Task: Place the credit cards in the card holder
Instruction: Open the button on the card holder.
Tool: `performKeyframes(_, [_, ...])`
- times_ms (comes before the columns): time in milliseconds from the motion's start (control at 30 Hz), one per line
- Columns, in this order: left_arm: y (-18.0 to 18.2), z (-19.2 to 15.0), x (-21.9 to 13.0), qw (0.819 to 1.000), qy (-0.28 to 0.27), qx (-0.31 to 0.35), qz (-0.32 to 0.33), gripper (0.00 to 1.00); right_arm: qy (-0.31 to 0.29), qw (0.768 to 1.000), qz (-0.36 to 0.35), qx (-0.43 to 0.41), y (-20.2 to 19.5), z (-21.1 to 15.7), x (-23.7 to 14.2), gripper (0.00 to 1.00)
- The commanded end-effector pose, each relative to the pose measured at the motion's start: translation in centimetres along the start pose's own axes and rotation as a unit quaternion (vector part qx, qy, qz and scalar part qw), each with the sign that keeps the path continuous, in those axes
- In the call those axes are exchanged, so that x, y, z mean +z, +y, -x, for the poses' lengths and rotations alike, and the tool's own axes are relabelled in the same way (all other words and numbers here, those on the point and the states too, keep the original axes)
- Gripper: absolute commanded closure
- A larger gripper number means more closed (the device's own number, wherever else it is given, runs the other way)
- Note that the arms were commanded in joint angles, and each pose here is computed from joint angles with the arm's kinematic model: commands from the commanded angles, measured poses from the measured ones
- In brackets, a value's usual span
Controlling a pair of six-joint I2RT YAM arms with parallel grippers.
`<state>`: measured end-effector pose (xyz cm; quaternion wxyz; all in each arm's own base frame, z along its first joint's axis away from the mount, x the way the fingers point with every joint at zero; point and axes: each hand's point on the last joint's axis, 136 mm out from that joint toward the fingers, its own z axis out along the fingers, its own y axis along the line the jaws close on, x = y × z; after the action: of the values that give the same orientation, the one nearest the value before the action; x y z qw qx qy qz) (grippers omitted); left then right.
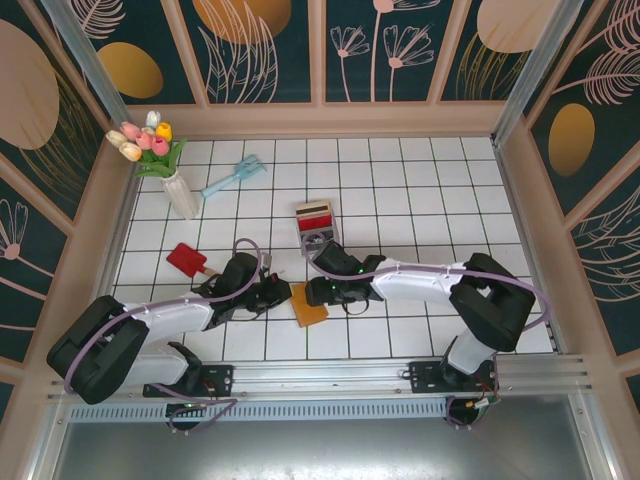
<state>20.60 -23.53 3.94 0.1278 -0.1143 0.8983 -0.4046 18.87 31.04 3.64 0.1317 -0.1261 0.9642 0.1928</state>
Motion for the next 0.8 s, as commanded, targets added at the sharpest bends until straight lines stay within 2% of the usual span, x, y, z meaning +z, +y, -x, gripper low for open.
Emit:
performKeyframes(0, [-0.7, 0.3, -0.2, 1.000, -0.002, 0.013, -0.005, 1.00, -0.013, 0.999, -0.053, 0.002, -1.8, 0.2, -0.5, 0.55])
performKeyframes(133, [-0.7, 0.3, -0.1, 1.000, 0.000, 0.016, -0.003, 1.00, -0.022, 0.999, -0.037, 0.016, -2.0, 0.5, -1.0, 0.76])
performKeyframes(233, [-0.6, 0.5, 0.0, 1.000, -0.001, 0.022, 0.006, 1.00, -0.034, 0.999, -0.022, 0.026, -2.0, 1.0, -1.6, 0.89])
performKeyframes(300, [-0.6, 0.9, -0.1, 0.999, -0.006, 0.026, 0.017, 0.91, -0.046, 0.998, -0.013, 0.036, -2.1, 1.4, -2.3, 0.94])
performKeyframes(333, [-0.5, 1.2, -0.1, 0.999, -0.010, 0.030, 0.026, 0.82, -0.052, 0.998, -0.010, 0.042, -2.3, 1.5, -2.6, 0.97])
performKeyframes(367, [-0.7, 1.6, -0.2, 0.999, -0.016, 0.033, 0.031, 0.71, -0.063, 0.997, -0.004, 0.050, -2.4, 1.9, -3.1, 0.99])
performKeyframes(467, [-0.8, 2.6, -0.7, 0.997, -0.034, 0.041, 0.057, 0.49, -0.076, 0.993, 0.046, 0.076, -2.2, 2.4, -4.6, 0.99])
performKeyframes(500, [-1.0, 2.9, -0.8, 0.997, -0.040, 0.043, 0.060, 0.47, -0.084, 0.991, 0.061, 0.083, -2.1, 2.6, -5.2, 0.99])
performKeyframes(567, [-1.7, 3.4, -1.2, 0.996, -0.049, 0.045, 0.057, 0.38, -0.102, 0.986, 0.092, 0.098, -2.1, 3.2, -6.6, 0.99])
performKeyframes(767, [-4.0, 3.6, -1.5, 0.998, -0.043, 0.041, 0.022, 0.27, -0.125, 0.972, 0.166, 0.107, -1.1, 3.9, -9.5, 0.98])
